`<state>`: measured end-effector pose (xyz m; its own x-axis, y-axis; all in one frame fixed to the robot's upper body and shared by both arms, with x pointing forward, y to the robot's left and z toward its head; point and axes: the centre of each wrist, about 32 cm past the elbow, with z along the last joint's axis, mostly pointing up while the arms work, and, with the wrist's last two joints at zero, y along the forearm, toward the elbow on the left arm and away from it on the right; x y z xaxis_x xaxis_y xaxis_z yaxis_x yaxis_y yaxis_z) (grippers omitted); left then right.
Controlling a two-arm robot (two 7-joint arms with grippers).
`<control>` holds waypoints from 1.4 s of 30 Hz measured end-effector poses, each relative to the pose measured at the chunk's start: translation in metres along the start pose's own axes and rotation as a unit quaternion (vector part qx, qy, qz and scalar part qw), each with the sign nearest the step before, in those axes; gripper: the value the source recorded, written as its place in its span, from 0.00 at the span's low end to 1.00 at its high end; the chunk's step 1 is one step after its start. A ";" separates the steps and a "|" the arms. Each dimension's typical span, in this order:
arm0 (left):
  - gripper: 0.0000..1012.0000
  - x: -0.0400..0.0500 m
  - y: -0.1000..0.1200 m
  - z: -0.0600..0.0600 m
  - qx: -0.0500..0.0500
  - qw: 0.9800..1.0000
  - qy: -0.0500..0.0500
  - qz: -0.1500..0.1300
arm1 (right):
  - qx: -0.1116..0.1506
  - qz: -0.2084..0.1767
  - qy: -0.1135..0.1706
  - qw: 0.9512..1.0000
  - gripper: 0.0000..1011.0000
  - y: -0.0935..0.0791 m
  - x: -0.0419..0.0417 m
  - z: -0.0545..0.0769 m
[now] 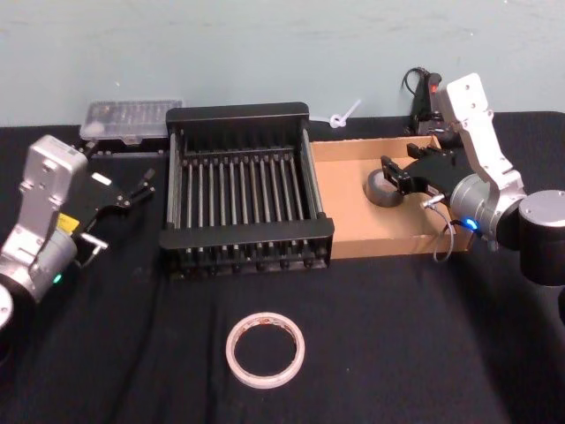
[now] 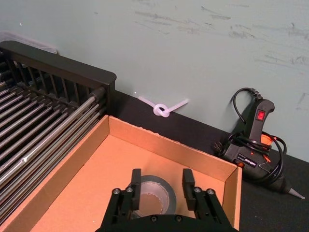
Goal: Pick up the white tape and place it into the black box , Pick up the silver tape and place it into the brown box.
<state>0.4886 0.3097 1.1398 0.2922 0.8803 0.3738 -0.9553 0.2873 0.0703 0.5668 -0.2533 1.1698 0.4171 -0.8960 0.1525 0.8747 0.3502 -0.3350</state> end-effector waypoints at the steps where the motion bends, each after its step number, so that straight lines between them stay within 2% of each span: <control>1: 0.99 0.0000 0.000 0.000 0.000 1.000 0.000 0.000 | 0.000 0.000 0.000 1.000 0.53 0.000 0.0000 0.000; 3: 0.99 0.0000 0.000 0.000 0.000 1.000 0.000 0.000 | 0.000 0.000 0.000 1.000 0.61 0.000 0.0000 0.000; 5: 0.99 0.0000 0.000 0.000 0.000 1.000 0.000 0.000 | 0.000 0.000 0.000 1.000 0.64 0.000 0.0000 0.000; 11: 0.99 0.0000 0.000 0.000 0.000 1.000 0.000 0.000 | 0.000 0.000 0.000 1.000 0.84 0.000 0.0001 0.000; 17: 0.99 0.0000 0.000 0.000 0.000 1.000 0.000 0.000 | 0.000 0.000 0.000 1.000 0.99 0.000 0.0001 0.000; 34: 0.99 0.0000 0.000 0.000 0.000 1.000 0.000 0.000 | 0.001 0.001 0.001 1.000 0.99 -0.001 0.0003 0.000; 42: 0.99 0.0000 0.000 0.000 0.000 1.000 0.000 0.000 | 0.030 0.020 -0.005 0.999 0.99 -0.016 0.0042 -0.006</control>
<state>0.4886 0.3097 1.1398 0.2922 0.8803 0.3737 -0.9553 0.2873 0.0703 0.5531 -0.2643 1.1700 0.4540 -0.8784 0.1492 0.8706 0.4018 -0.2838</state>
